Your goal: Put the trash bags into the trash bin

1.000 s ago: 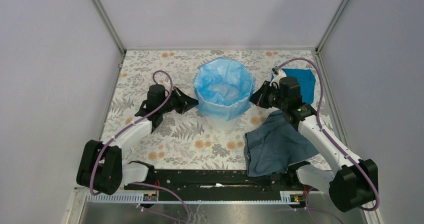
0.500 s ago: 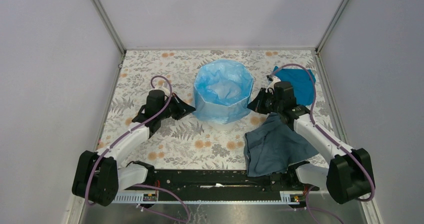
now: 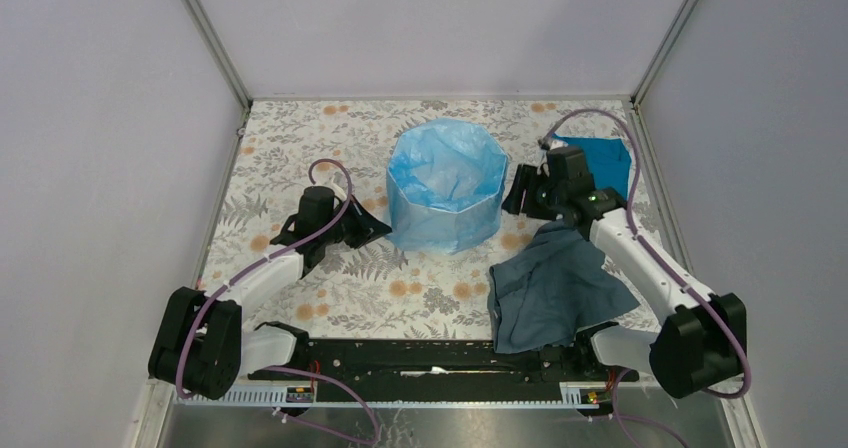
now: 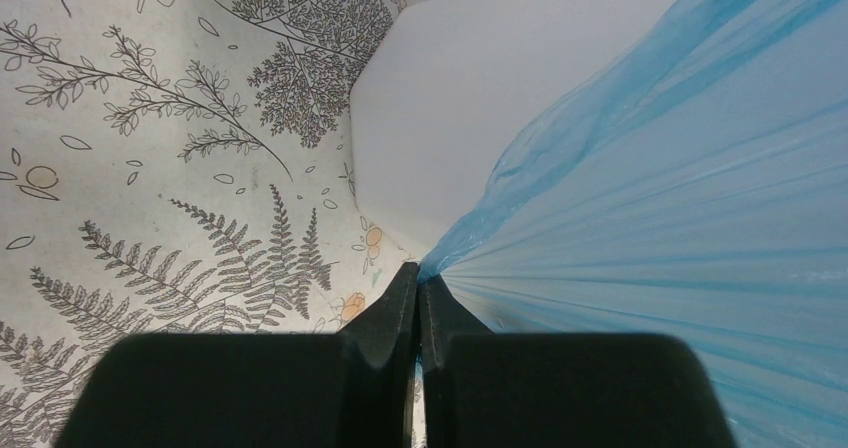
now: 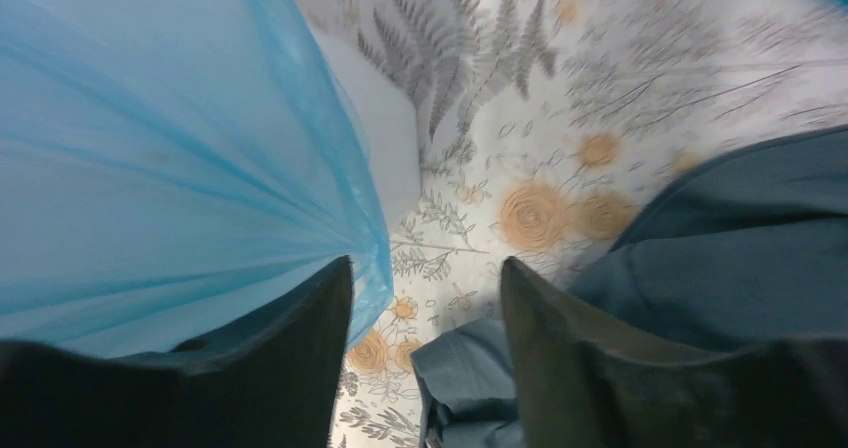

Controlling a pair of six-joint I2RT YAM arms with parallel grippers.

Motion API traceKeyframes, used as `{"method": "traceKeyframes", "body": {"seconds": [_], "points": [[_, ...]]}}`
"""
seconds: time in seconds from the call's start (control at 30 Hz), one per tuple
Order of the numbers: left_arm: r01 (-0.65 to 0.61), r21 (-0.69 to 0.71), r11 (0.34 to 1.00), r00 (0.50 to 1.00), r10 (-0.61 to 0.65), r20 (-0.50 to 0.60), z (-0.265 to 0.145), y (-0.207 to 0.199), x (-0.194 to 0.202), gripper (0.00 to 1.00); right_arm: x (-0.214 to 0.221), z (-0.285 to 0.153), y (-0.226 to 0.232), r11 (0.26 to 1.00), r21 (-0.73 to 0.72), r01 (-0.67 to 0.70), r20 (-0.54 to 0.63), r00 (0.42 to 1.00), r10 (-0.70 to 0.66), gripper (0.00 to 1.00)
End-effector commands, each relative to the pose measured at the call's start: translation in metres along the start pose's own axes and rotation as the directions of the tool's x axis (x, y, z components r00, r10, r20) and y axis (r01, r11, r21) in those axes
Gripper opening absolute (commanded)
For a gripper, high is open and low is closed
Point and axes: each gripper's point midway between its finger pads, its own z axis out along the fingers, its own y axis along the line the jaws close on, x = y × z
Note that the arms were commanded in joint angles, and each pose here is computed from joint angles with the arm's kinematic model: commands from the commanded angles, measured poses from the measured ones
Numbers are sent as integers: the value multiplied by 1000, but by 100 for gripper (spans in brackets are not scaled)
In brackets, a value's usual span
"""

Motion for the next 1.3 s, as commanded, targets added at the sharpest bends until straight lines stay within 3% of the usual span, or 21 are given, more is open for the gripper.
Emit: {"method": "traceKeyframes", "body": {"seconds": [0.0, 0.17, 0.3, 0.4, 0.53, 0.67, 0.87, 1.07, 1.27], "points": [[-97, 61, 993, 995, 95, 37, -6, -23, -13, 6, -70, -71, 3, 985, 120, 124, 164, 976, -142, 75], [-127, 48, 991, 992, 126, 29, -2, -19, -13, 7, -118, -105, 82, 967, -45, 251, 232, 944, -234, 79], [-118, 71, 991, 993, 116, 23, -1, -22, -11, 7, -113, -107, 164, 915, -230, 332, 214, 934, -286, 78], [-122, 77, 990, 992, 121, 24, -2, -25, -13, 8, -101, -83, 193, 883, -348, 315, 173, 947, -270, 78], [-129, 69, 989, 991, 127, 33, -4, -26, -15, 7, -93, -33, 192, 892, -318, 321, 96, 947, -306, 89], [-125, 64, 990, 992, 123, 31, -4, -23, -13, 5, -106, 3, 180, 915, -198, 352, 96, 936, -339, 93], [-126, 83, 989, 992, 123, 33, -6, -29, -14, 2, -134, 33, 144, 937, 102, 334, 157, 925, -347, 97], [-139, 110, 984, 990, 136, 35, -10, -42, -18, 3, -98, 12, 178, 928, -74, 364, 97, 929, -357, 100], [-152, 139, 979, 988, 150, 28, -13, -51, -18, 18, -60, -19, 164, 919, -121, 375, 14, 926, -376, 100]]}}
